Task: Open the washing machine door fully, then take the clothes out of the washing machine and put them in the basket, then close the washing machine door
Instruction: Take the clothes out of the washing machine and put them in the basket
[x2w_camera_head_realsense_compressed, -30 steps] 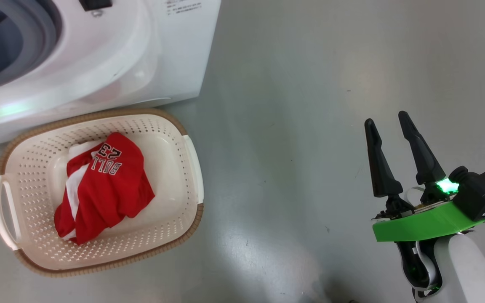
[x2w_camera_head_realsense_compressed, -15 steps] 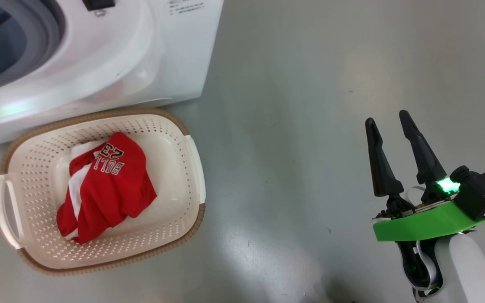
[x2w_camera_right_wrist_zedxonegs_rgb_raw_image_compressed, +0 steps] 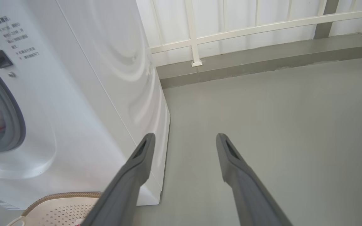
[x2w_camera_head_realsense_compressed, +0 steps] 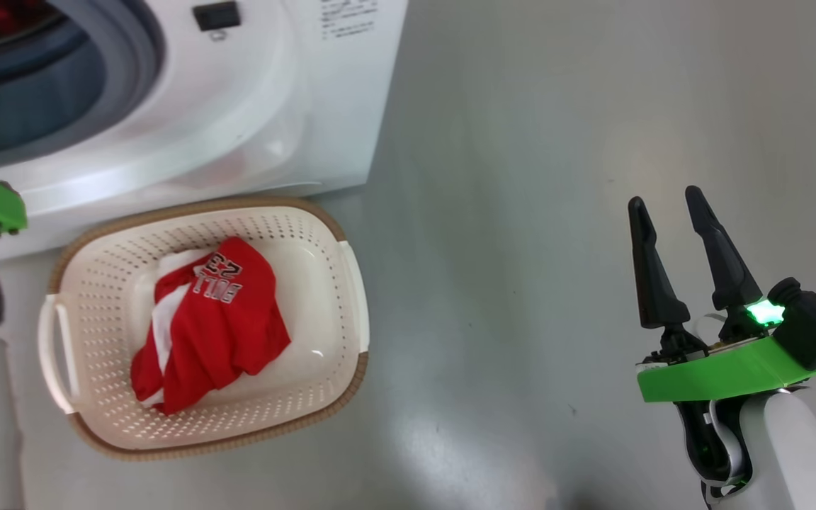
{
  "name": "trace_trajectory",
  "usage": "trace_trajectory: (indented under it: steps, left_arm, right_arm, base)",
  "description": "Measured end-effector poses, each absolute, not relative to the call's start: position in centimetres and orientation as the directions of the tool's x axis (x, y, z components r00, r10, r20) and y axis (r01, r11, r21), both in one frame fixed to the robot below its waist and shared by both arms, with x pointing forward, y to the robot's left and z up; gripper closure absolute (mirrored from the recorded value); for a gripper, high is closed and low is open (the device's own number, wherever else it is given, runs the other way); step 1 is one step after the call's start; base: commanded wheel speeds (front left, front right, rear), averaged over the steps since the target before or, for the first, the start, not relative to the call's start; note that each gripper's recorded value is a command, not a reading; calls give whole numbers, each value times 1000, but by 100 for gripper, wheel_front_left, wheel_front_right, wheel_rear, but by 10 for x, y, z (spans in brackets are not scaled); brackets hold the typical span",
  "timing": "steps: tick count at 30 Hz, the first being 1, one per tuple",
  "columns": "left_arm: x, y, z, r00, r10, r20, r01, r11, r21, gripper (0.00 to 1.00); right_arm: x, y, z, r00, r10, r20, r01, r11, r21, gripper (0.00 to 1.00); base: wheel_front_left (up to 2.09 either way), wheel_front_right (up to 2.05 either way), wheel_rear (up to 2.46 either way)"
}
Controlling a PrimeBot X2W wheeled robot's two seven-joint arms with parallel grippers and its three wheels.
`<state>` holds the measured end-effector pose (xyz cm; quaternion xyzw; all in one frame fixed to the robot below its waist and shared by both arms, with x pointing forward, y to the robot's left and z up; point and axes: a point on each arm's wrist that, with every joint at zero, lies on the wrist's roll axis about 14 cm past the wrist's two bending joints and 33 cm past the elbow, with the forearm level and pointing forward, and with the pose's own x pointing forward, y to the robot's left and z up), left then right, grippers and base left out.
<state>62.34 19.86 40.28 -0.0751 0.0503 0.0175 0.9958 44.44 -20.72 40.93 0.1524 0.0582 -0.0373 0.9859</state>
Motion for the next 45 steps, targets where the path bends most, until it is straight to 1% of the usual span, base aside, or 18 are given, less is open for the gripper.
trace_trajectory:
  steps: [12, 15, 23, 29, 39, 45]
  left_arm:
    - [589, 205, 442, 998, 65, -12, -66, 975, -214, 100]
    - [580, 205, 455, 997, 70, 19, -63, 969, -240, 100]
    - [550, 208, 487, 993, 63, 101, -38, 972, -232, 100]
    - [527, 212, 505, 986, 76, 151, -36, 968, -248, 100]
    - [492, 219, 534, 967, 89, 239, -32, 972, -231, 100]
    - [483, 217, 537, 966, 86, 245, -29, 973, -230, 100]
  right_arm:
    - [443, -200, 427, 996, -38, -83, 62, 949, 308, 0]
    - [438, -200, 429, 996, -40, -83, 64, 948, 311, 0]
    - [428, -194, 438, 997, -29, -72, 50, 946, 321, 0]
    - [428, -192, 447, 999, -22, -47, 37, 945, 325, 0]
    - [419, -191, 447, 998, -21, -54, 37, 944, 328, 0]
    - [420, -189, 449, 999, -14, -50, 29, 946, 323, 0]
  base:
    - [0, 0, 0]
    - [0, 0, 0]
    - [0, 0, 0]
    - [0, 0, 0]
    - [0, 0, 0]
    - [0, 0, 0]
